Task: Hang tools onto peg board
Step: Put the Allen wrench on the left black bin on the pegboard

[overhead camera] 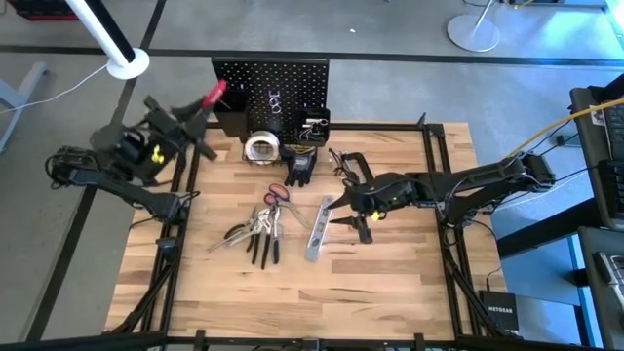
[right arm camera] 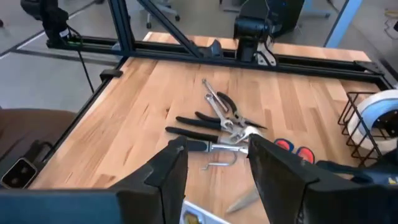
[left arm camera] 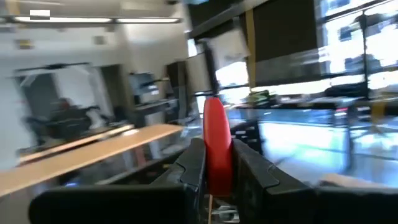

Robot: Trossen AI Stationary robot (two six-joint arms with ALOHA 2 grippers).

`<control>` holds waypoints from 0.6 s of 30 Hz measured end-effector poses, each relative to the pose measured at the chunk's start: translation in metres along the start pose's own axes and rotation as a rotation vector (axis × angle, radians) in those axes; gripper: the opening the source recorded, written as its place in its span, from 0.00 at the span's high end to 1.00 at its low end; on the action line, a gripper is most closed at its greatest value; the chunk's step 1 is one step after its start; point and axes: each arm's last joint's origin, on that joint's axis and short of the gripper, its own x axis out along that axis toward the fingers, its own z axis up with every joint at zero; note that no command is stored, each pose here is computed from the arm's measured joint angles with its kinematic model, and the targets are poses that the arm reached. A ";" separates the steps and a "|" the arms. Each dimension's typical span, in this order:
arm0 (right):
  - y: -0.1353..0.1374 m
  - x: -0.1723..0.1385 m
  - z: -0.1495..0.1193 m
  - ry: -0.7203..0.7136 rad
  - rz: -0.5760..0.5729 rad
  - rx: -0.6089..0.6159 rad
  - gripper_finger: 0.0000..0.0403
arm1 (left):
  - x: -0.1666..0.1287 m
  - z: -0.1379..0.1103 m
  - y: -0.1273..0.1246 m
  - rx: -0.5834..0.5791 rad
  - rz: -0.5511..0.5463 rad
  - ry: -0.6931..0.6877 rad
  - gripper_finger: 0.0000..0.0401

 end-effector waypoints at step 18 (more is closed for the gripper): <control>0.000 0.005 -0.013 0.007 0.000 0.002 0.58 | 0.050 -0.049 0.032 -0.027 0.052 0.199 0.90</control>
